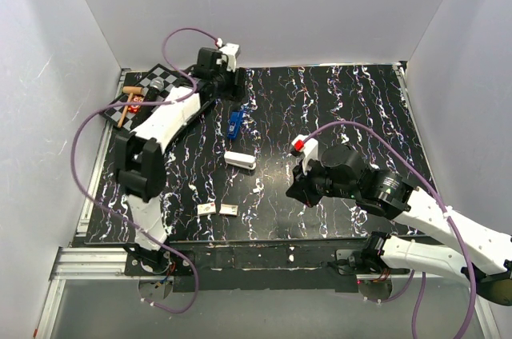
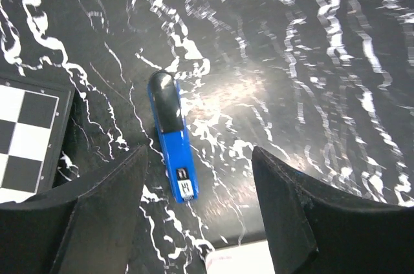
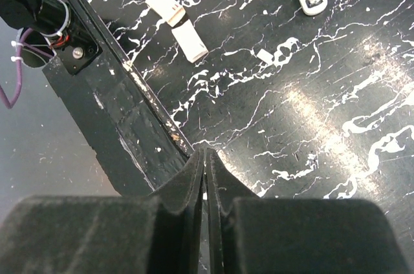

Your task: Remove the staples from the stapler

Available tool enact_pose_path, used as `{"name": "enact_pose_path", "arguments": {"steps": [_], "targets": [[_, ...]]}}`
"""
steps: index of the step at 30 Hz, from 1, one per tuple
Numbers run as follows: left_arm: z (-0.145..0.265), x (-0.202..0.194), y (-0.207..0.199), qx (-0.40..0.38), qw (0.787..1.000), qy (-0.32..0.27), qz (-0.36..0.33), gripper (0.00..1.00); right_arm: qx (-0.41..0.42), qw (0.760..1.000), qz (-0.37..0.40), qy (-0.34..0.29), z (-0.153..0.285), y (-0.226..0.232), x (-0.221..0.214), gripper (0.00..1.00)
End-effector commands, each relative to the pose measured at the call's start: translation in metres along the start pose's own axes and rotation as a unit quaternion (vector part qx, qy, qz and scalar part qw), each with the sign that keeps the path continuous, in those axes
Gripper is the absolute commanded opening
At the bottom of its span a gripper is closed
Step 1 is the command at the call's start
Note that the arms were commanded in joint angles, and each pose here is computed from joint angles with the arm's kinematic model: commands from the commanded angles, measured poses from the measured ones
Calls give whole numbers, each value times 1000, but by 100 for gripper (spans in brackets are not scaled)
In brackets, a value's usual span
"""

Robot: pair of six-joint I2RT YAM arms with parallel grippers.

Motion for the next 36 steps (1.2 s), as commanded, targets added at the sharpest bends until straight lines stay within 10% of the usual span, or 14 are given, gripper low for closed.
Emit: {"name": "enact_pose_path", "arguments": {"steps": [1,19,36], "targets": [[90,59,-28,-63,990,-119,-45,66,-2,1000,-3,-15,8,2,11,15],[203,-38,-98,-192,965,-126,-129,67,-37,999,-9,22,10,-3,16,43],[156,-105,-127,-270,901,-84,-329,75,-24,999,-6,32,12,-1,7,57]]}}
Point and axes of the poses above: each gripper's point midway between its finger pads, its own z axis back along the fingers, its own y axis along the line the jaws close on, x = y × z, the point moved 1 cm from there along z, back along the fingers, and after that the axes turned 5 degrees about -z, right-handed, at the moved point
